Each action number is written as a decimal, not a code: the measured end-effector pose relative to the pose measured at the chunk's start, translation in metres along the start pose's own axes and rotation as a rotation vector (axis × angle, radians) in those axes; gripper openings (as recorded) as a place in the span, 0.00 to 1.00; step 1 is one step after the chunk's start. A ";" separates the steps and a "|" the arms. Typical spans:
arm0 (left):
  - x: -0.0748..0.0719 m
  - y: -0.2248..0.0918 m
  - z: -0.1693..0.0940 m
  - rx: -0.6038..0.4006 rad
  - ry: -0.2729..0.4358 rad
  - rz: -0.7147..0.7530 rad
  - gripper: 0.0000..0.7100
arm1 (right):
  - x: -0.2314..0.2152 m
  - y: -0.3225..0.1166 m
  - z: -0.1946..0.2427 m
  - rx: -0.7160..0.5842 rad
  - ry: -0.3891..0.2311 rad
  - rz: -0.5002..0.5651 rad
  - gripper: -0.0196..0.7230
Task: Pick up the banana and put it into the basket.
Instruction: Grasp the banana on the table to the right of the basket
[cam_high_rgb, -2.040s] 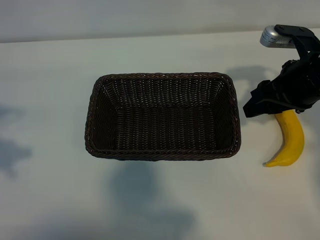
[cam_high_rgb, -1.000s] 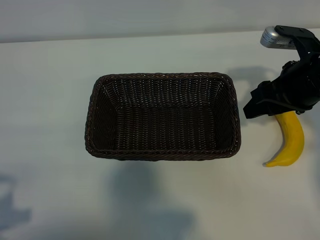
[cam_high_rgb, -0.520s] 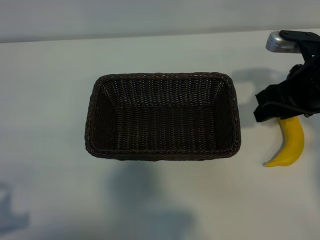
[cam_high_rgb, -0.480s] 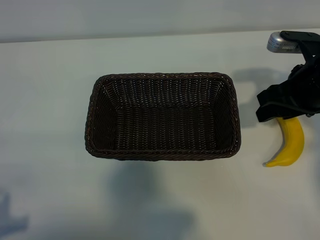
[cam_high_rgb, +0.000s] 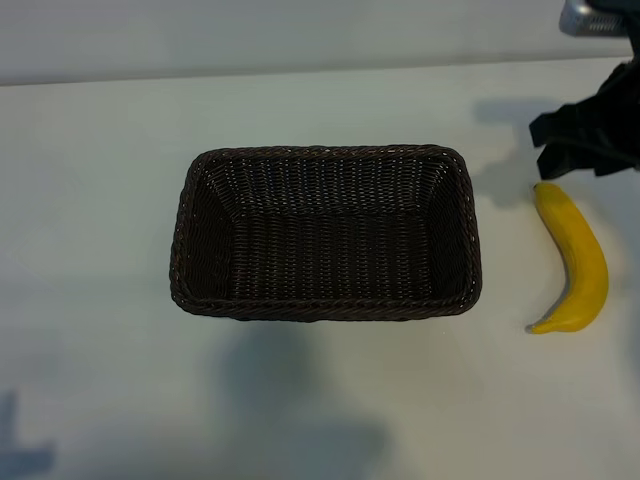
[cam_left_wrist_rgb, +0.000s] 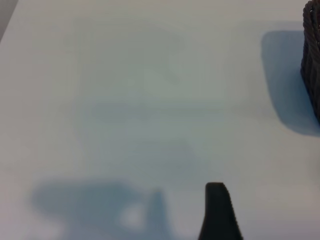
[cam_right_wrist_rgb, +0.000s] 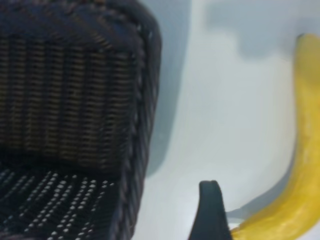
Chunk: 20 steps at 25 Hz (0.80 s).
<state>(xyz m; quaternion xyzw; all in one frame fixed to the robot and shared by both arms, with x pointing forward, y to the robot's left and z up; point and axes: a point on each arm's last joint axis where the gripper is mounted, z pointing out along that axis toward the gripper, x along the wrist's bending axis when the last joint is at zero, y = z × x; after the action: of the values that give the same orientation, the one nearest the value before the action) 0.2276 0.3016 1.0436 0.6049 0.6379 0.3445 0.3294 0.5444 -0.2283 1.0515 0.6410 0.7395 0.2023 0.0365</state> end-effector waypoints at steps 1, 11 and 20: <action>0.000 0.000 0.000 0.000 0.000 0.000 0.71 | -0.002 0.004 0.000 0.005 -0.022 0.004 0.75; 0.000 0.000 0.000 0.001 0.000 0.000 0.71 | -0.018 0.013 0.018 0.118 -0.178 0.088 0.75; 0.000 0.000 0.000 0.002 0.000 0.000 0.71 | -0.026 0.012 0.052 0.220 -0.196 0.081 0.75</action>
<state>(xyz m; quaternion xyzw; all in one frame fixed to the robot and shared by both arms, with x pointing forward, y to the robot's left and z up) 0.2278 0.3016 1.0431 0.6052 0.6382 0.3439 0.3288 0.5766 -0.2389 1.0027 0.6872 0.7236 0.0582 0.0299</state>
